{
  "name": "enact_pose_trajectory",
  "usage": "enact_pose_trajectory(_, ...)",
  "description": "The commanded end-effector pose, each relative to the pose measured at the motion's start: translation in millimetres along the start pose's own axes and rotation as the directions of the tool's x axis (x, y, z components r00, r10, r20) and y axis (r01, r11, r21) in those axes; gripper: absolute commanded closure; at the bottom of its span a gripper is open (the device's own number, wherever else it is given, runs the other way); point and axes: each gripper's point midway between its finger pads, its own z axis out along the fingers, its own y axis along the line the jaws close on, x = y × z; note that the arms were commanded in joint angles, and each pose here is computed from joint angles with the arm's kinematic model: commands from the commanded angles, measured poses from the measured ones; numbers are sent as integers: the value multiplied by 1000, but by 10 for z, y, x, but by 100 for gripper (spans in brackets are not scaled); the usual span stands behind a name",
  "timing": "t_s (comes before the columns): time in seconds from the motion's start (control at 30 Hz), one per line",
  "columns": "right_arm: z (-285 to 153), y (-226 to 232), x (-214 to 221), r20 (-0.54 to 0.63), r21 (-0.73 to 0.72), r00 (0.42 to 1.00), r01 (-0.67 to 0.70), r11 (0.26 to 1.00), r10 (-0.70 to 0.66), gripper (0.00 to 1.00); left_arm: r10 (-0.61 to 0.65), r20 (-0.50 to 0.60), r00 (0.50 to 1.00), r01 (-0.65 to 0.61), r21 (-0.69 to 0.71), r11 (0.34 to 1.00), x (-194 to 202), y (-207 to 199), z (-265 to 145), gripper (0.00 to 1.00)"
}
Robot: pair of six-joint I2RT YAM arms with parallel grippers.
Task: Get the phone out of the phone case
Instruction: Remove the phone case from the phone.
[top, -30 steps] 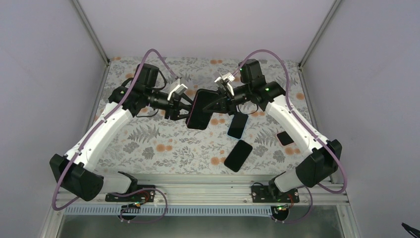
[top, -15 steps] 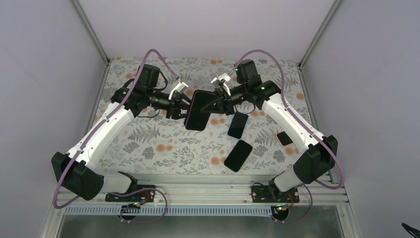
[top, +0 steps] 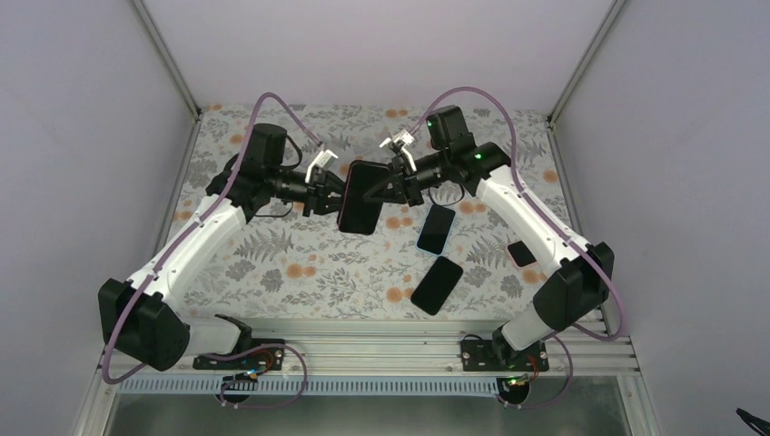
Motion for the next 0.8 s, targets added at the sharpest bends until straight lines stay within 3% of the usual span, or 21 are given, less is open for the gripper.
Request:
enact_pose_trajectory(0.0, 157, 80, -219, 4, -27, 996, 95, 995, -95, 95, 104, 96, 990, -105, 8, 994, -290, -43, -64, 86)
enact_pose_trajectory(0.13, 29, -143, -360, 17, 61, 996, 90, 994, -91, 89, 63, 131, 989, -63, -3, 998, -310, 8, -199, 91)
enact_pose_trajectory(0.3, -222, -327, -648, 70, 144, 993, 80, 986, -91, 54, 27, 171, 985, -20, -39, 999, -334, 113, -356, 97)
enact_pose_trajectory(0.4, -342, -359, -772, 102, 172, 989, 90, 981, -109, 41, 1, 195, 981, 10, -59, 998, -352, 180, -438, 98)
enact_pose_trajectory(0.63, -447, -556, -801, 133, 302, 983, 84, 950, -130, 22, -117, 254, 960, 138, -65, 988, -334, 389, -612, 98)
enact_pose_trajectory(0.77, -446, -686, -689, 151, 335, 987, -4, 942, -49, 20, -141, 298, 944, 172, -79, 982, -390, 448, -746, 98)
